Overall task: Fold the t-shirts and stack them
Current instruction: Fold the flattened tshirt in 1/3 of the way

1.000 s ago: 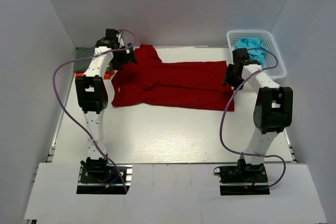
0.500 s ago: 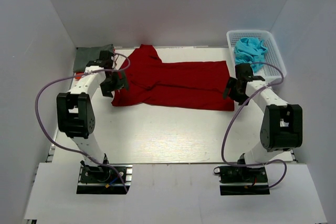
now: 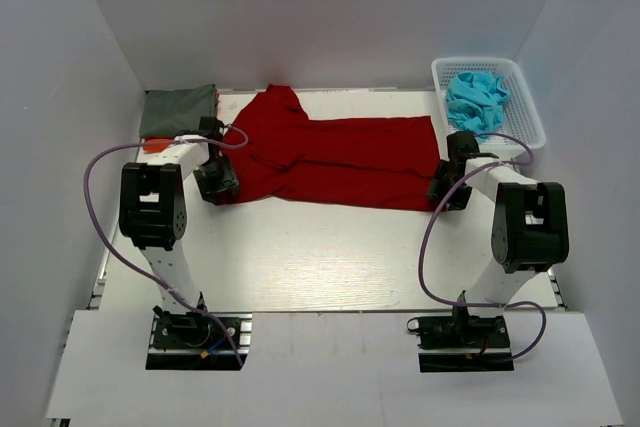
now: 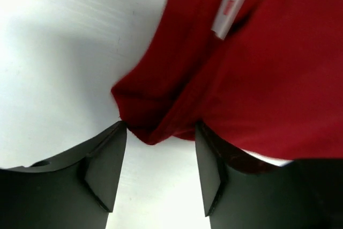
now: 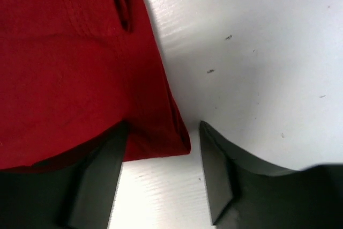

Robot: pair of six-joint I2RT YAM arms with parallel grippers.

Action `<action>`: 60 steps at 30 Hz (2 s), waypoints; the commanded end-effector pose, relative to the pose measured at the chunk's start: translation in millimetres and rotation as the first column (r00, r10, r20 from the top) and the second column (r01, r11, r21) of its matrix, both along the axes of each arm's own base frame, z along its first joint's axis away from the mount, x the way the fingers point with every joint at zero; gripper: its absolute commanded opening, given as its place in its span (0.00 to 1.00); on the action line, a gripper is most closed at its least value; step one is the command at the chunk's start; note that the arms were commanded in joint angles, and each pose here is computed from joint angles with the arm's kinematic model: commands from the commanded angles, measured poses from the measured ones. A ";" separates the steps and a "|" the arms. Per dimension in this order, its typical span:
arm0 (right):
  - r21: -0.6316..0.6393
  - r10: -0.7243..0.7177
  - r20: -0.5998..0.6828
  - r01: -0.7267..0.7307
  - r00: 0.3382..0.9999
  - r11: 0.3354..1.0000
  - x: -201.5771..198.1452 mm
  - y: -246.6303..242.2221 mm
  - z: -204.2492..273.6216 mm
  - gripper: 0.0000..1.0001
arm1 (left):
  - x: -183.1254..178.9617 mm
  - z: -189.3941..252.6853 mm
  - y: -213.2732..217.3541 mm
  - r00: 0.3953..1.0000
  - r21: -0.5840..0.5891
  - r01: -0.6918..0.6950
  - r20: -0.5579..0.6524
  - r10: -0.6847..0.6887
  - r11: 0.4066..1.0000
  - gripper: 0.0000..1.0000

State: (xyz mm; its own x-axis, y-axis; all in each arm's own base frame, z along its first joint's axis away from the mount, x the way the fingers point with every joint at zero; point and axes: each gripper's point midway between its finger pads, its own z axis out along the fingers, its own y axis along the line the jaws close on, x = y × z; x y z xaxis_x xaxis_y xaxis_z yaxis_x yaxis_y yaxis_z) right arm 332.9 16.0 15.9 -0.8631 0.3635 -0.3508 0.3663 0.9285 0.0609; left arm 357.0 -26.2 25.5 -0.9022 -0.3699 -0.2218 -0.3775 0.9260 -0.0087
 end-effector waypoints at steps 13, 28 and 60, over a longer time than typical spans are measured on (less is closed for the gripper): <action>-0.045 -0.070 -0.016 0.069 0.997 0.997 -9.0 -18.6 -3.6 0.00 | -30.6 7.9 28.9 0.989 0.147 -0.133 -0.044 0.141 0.980 0.00; -0.056 -0.092 -0.109 0.087 0.990 0.995 -78.9 -27.3 0.7 0.38 | -132.6 31.2 30.4 0.964 0.188 -0.163 -0.179 0.197 0.968 0.57; 0.155 0.079 0.265 -0.123 0.961 0.980 -27.0 32.6 80.0 0.90 | -34.9 28.0 -149.3 0.783 0.097 0.612 0.068 -0.618 0.785 0.69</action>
State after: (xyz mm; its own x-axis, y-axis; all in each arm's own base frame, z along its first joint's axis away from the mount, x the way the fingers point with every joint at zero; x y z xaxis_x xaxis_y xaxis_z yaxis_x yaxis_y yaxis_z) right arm 299.2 50.5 90.4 -0.8150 0.3368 -0.4714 0.2175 0.9320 0.2898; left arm 305.8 -174.0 49.3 -0.9300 0.2394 -0.2790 0.2428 0.9698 0.0226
